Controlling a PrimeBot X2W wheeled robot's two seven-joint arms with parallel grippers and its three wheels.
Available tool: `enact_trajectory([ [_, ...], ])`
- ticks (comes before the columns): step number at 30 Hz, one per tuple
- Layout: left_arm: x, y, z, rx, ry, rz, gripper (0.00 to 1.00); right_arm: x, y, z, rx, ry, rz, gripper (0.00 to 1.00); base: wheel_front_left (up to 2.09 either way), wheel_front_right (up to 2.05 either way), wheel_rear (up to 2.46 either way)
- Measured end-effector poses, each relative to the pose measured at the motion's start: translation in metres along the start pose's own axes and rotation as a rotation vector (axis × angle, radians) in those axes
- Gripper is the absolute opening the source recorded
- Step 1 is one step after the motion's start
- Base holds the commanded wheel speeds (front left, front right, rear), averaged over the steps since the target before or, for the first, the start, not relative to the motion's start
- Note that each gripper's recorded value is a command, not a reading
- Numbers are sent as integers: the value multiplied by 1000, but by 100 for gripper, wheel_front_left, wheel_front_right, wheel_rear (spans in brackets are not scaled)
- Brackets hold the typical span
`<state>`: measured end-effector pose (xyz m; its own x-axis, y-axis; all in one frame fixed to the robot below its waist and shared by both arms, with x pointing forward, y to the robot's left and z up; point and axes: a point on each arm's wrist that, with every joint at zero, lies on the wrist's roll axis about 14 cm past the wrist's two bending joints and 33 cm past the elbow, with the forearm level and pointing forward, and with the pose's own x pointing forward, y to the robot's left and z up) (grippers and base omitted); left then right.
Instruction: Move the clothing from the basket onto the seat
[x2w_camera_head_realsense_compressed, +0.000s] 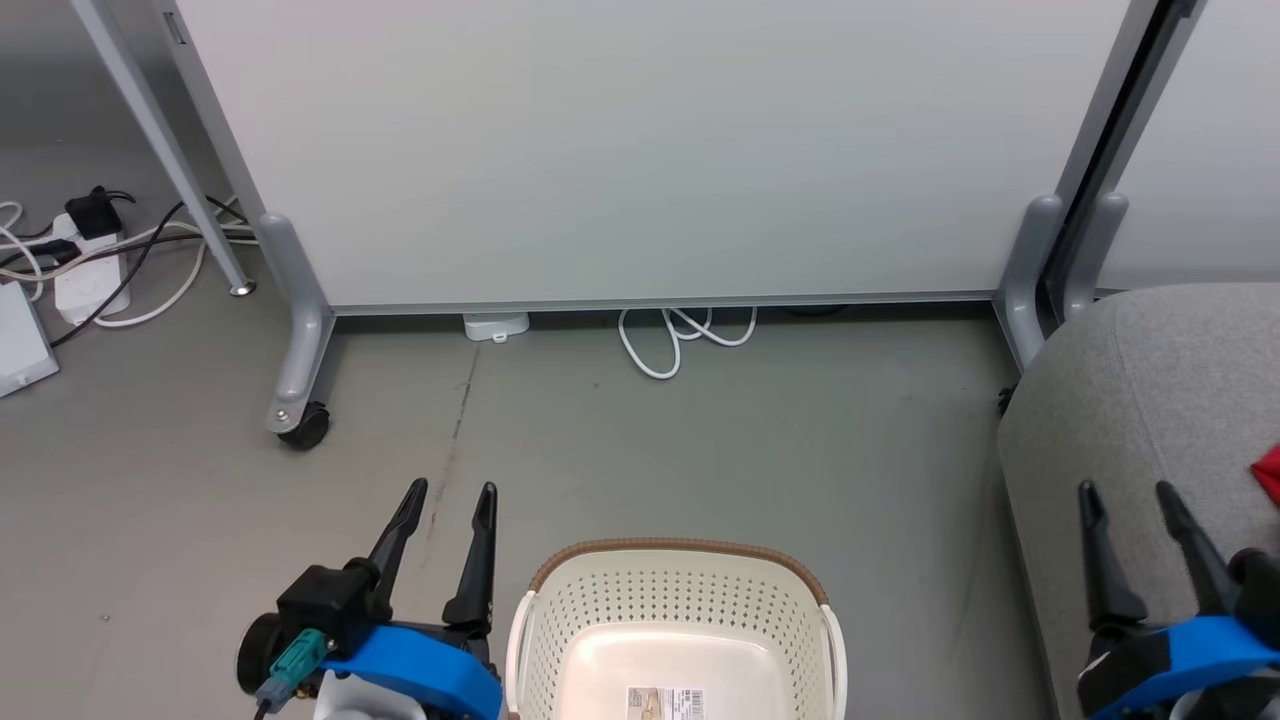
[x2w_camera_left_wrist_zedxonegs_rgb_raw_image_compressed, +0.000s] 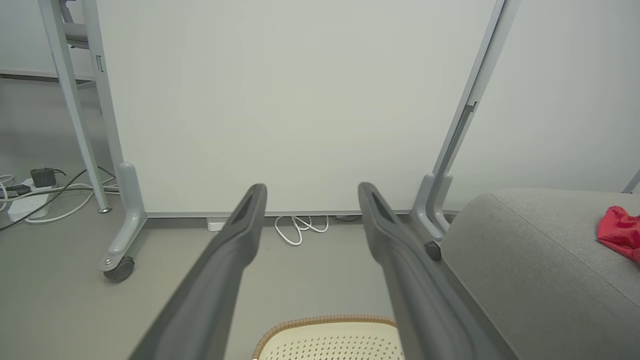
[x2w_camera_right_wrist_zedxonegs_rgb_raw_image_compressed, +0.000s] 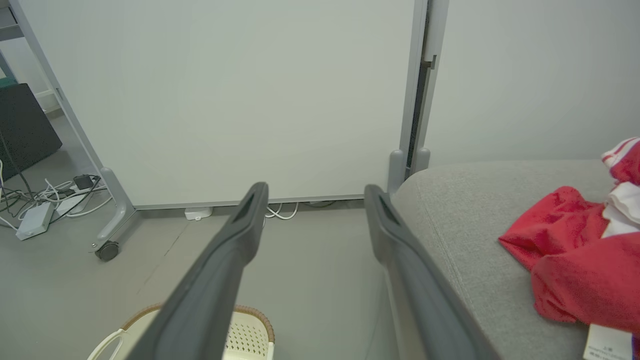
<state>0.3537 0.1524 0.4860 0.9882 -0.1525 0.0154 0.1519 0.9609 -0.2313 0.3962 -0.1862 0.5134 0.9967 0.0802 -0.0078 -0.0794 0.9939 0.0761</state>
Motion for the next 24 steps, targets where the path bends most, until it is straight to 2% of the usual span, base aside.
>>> enact_trajectory([
  [8, -8, 14, 0, -3, -3, 51, 100, -11, 22, -16, 30, 29, 40, 100, 0, 0, 0],
  [24, -5, 12, -7, -11, 17, 46, 100, -19, 26, -32, 62, 63, 41, 100, 0, 0, 0],
])
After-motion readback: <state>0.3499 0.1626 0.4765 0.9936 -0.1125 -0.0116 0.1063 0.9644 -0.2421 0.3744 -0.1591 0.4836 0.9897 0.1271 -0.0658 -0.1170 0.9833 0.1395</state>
